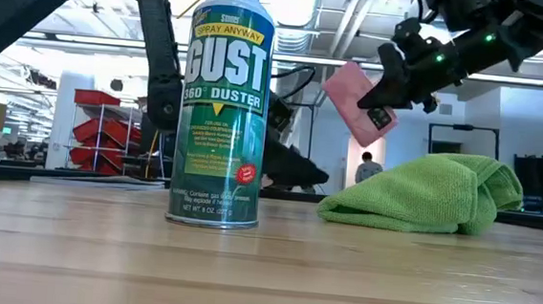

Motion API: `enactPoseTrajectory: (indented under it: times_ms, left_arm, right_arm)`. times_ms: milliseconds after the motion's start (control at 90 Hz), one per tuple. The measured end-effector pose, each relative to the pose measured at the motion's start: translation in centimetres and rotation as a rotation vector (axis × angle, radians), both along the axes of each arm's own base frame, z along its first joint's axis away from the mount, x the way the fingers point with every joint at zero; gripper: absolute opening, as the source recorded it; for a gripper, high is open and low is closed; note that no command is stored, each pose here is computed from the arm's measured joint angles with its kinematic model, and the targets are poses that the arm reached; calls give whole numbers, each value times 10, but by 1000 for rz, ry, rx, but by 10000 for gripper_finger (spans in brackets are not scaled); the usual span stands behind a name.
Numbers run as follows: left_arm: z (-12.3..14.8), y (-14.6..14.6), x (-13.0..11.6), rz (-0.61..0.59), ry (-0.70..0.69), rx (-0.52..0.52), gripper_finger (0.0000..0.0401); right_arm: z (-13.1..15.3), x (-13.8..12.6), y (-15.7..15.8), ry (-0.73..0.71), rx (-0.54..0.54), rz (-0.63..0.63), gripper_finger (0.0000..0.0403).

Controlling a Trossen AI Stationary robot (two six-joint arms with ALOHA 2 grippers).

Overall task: Apply microfiber cloth
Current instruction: Wipe the back of the black cellphone with the green microfiber cloth

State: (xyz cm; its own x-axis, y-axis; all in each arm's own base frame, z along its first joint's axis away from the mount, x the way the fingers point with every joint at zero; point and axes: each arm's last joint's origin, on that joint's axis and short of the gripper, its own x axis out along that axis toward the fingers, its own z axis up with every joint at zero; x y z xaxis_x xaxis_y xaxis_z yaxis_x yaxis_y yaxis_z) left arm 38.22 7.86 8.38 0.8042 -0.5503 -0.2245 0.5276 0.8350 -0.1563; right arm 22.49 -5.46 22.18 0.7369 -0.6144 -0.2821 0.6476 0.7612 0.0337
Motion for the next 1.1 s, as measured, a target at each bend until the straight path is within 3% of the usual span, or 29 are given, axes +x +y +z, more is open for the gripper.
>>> enactPoseTrajectory:
  times_ms: [244, 567, 878, 1100]
  left_arm:
    - [7, -17, 16, -49, 18, 16, 171]
    - [6, -14, 24, 154, 74, 125, 171]
    - [7, -27, 26, 110, 109, 30, 171]
    - [6, -47, 28, 115, 123, 40, 171]
  right_arm:
    - [3, -5, -8, -7, 22, 24, 12]
    - [2, -8, -8, 17, 30, 23, 12]
    - [1, -8, -8, 28, 31, 24, 12]
    - [1, -8, -8, 32, 32, 24, 12]
